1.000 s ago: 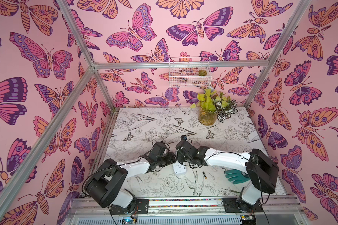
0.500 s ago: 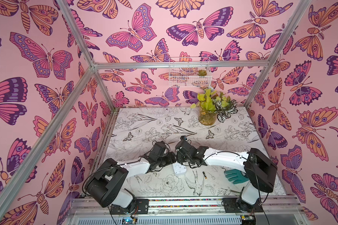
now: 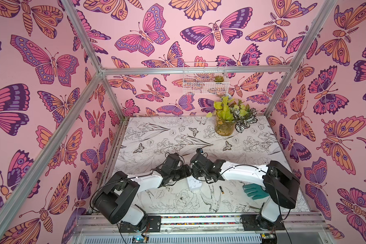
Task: Insert the battery into the alarm
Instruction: Install the battery in the alarm.
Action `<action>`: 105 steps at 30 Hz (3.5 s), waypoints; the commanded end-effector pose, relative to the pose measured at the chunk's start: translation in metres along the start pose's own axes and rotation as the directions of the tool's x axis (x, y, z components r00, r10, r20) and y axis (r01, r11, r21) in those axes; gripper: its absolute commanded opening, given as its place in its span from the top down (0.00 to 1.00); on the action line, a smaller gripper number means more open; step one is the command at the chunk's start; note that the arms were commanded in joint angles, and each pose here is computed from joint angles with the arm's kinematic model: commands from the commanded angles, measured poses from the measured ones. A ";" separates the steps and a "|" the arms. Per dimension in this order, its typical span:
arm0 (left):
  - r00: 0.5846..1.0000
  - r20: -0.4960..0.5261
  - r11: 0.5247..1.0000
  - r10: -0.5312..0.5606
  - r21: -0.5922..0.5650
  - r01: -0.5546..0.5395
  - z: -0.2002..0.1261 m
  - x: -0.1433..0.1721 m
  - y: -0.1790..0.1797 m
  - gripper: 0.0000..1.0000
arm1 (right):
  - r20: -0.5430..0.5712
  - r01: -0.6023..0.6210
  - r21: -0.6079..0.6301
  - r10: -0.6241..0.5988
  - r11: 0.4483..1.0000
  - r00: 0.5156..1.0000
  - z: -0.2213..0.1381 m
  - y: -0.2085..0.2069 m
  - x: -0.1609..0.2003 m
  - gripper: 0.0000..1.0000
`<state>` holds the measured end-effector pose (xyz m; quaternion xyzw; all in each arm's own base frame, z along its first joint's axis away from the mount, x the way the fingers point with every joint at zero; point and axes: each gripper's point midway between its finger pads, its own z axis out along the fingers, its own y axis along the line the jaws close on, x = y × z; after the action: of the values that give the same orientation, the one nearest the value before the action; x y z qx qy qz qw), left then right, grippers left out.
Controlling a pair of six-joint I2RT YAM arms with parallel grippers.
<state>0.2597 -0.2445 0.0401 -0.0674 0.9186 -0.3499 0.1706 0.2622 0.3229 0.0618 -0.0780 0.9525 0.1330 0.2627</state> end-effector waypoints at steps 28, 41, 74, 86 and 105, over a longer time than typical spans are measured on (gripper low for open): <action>0.996 -0.068 0.990 -0.051 -0.134 0.041 0.003 0.026 0.042 0.35 | 0.030 0.069 0.040 -0.071 0.997 0.997 -0.017 0.014 -0.021 0.93; 0.996 -0.069 0.989 -0.052 -0.140 0.042 0.003 0.027 0.044 0.35 | -0.027 0.061 0.038 -0.060 0.997 0.998 -0.005 0.009 -0.002 0.95; 0.996 -0.068 0.986 -0.058 -0.162 0.047 0.004 0.028 0.050 0.35 | -0.137 0.021 0.070 -0.011 0.997 0.991 0.005 -0.016 0.059 0.96; 0.996 -0.068 0.985 -0.064 -0.163 0.052 0.004 0.029 0.051 0.35 | -0.102 0.019 0.103 -0.009 0.995 0.995 -0.001 -0.021 0.075 0.96; 0.997 -0.068 0.994 -0.032 -0.103 0.025 -0.002 0.023 0.031 0.34 | 0.117 0.063 0.044 -0.068 0.997 0.991 -0.084 -0.011 0.005 0.82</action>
<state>0.2586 -0.2436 0.0397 -0.0694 0.9168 -0.3533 0.1729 0.2217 0.3086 0.1013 -0.0910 0.9408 0.1273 0.3006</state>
